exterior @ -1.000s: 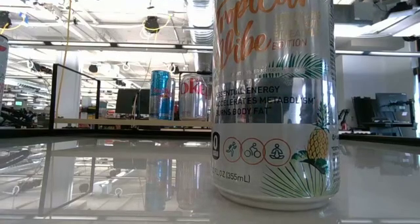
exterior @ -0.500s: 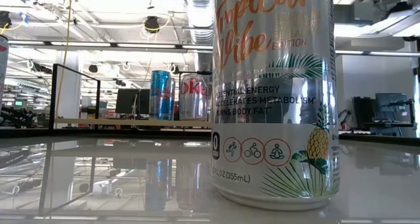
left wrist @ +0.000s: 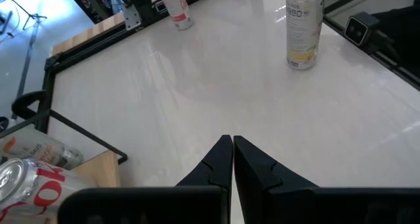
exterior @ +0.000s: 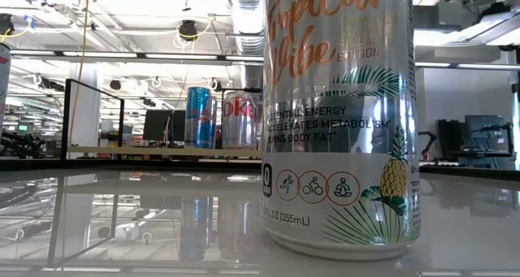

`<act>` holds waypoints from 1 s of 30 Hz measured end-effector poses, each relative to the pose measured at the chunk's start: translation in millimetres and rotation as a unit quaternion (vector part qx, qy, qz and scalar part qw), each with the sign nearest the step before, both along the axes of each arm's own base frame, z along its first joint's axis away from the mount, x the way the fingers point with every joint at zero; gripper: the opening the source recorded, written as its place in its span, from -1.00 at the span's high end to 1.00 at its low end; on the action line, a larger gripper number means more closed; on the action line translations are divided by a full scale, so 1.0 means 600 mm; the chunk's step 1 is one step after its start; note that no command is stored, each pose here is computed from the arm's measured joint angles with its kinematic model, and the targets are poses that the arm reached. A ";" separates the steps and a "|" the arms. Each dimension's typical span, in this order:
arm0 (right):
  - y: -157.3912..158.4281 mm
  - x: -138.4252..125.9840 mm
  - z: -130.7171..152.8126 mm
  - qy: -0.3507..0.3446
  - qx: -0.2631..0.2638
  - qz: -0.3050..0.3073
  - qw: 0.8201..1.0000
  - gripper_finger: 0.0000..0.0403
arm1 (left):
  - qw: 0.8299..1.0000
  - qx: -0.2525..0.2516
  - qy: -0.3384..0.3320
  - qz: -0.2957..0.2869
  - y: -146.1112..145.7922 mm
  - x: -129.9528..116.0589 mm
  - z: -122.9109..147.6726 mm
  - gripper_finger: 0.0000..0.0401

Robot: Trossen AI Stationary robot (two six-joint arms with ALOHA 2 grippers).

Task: Place canned beverage on shelf
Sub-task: Put the right white-pink soda can on the shelf

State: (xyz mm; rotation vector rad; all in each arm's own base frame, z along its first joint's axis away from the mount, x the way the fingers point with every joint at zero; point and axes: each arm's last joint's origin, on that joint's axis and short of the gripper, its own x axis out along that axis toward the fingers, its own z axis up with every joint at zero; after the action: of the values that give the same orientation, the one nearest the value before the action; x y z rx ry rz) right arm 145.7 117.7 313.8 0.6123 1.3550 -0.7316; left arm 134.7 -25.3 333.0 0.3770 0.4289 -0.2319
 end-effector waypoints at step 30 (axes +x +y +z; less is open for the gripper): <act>-0.041 -0.046 -0.010 0.008 0.056 0.002 0.998 -0.63 | 1.000 -0.009 -0.004 -0.012 -0.001 0.000 0.001 1.00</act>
State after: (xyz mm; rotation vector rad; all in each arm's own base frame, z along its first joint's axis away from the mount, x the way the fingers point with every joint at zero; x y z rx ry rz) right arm 118.4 93.3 308.0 0.6935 1.4187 -0.6606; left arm 135.0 -26.1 333.8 0.3661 0.4154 -0.2565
